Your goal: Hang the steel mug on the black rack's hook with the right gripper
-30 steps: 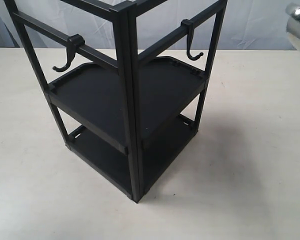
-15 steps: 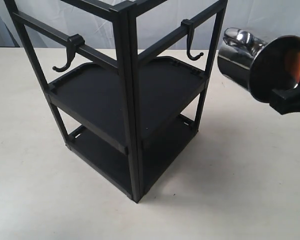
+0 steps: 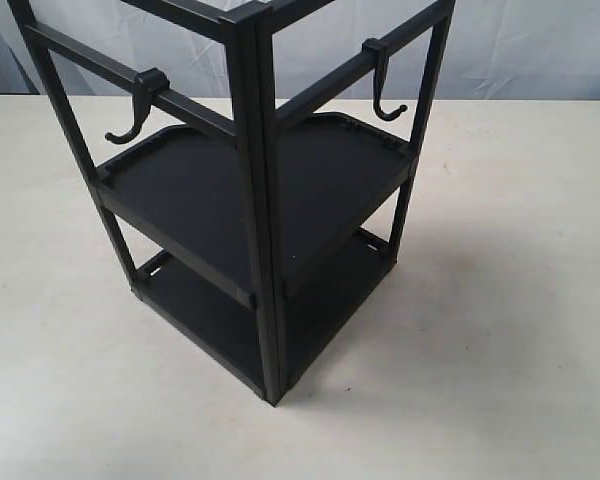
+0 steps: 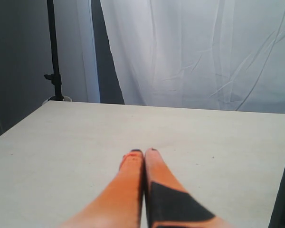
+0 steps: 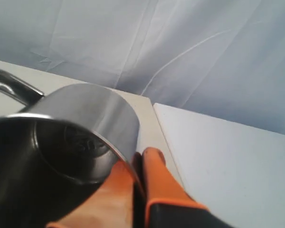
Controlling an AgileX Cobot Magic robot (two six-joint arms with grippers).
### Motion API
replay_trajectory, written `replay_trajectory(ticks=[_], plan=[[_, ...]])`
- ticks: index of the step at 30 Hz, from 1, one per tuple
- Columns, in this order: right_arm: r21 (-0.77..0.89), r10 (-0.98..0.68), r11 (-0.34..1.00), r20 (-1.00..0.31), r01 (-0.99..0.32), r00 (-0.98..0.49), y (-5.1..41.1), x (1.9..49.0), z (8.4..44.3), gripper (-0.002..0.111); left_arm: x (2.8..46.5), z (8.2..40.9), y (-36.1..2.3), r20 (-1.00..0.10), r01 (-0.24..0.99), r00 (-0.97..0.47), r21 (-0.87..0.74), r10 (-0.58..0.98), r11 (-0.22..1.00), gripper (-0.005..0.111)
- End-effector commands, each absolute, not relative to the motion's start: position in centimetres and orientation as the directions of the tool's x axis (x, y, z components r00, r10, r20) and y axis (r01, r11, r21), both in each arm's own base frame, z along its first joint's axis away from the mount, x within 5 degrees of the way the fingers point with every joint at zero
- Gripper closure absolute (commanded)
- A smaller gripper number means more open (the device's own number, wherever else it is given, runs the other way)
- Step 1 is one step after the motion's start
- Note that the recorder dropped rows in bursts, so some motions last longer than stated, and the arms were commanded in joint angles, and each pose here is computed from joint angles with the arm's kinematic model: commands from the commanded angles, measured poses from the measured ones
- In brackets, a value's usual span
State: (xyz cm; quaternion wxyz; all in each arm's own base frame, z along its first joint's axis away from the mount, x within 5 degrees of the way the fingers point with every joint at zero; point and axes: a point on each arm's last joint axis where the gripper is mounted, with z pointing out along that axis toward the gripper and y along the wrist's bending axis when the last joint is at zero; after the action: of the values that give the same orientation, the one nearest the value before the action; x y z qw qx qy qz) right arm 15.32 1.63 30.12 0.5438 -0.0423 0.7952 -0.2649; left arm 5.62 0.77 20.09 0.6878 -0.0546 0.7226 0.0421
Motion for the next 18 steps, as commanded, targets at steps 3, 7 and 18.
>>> replay_trajectory(ticks=[3, 7, 18], plan=[[-0.559, -0.423, 0.789, -0.795, 0.254, -0.435, 1.9, 16.4, 32.3, 0.109, 5.6, 20.2, 0.7, -0.999, -0.127, -0.037, -0.024, -0.029, 0.992, 0.105], [-0.605, -0.45, 0.762, -0.751, 0.23, -0.483, 2.5, 17.5, 31.3, 0.109, 5.6, 20.2, 0.7, -0.999, -0.127, -0.037, -0.024, -0.029, 0.992, 0.105], [-0.284, -0.191, 0.816, -0.955, 0.504, -0.229, -3.8, 9.2, 36.6, 0.109, 5.6, 20.2, 0.7, -0.999, -0.127, -0.037, -0.024, -0.029, 0.992, 0.105]])
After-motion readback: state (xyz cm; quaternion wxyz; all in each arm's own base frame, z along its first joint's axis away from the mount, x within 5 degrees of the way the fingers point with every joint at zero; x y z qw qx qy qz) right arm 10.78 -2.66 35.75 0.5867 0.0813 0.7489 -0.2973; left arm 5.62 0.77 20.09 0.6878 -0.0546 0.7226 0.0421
